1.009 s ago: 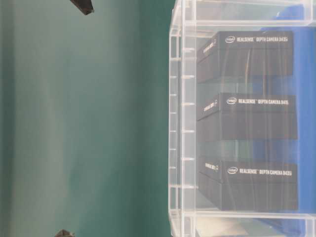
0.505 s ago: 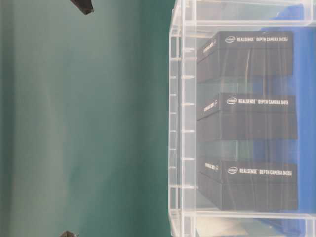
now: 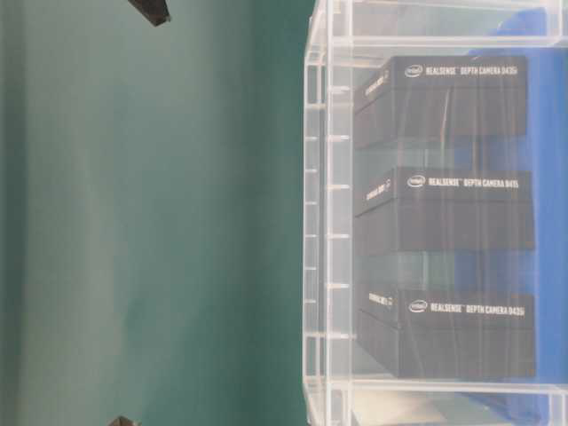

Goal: Clamp the lid of the box with both arms, then lift and open it.

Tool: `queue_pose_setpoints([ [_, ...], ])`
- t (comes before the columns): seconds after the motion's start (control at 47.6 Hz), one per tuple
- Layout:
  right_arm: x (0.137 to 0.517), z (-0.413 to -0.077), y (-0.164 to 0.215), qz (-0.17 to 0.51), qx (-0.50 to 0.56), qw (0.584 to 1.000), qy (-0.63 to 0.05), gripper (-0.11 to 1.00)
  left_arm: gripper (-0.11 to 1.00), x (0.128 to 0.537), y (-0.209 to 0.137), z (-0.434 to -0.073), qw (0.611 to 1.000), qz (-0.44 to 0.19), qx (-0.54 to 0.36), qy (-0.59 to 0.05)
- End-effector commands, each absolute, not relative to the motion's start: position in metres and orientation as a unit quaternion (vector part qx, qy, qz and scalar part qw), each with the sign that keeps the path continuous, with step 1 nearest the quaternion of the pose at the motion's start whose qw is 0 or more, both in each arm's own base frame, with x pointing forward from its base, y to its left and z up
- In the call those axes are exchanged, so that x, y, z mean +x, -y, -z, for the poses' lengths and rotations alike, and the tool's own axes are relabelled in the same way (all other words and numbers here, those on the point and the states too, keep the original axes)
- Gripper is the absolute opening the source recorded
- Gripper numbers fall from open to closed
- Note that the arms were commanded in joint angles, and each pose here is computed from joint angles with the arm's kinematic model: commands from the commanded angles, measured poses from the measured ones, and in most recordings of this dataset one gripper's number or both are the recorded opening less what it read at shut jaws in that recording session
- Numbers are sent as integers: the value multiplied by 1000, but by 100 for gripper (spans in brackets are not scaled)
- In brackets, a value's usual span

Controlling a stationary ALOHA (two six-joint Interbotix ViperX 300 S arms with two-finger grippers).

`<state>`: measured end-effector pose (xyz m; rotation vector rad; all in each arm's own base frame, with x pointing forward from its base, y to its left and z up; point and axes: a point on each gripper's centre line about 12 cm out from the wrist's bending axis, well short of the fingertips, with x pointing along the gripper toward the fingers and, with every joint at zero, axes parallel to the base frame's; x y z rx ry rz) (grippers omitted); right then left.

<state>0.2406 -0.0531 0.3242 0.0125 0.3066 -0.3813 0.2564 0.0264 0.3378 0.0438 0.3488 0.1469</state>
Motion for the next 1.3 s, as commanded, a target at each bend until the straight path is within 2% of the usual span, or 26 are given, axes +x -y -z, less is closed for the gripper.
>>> queue_pose_setpoints([
  [0.0, 241, -329, 53, 187, 8, 971, -146, 0, 1, 257, -25, -343, 984, -69, 21, -165],
  [1.283, 241, -327, 52, 187, 7, 971, -148, 0, 1, 257, -23, -344, 984, -66, 22, -162],
])
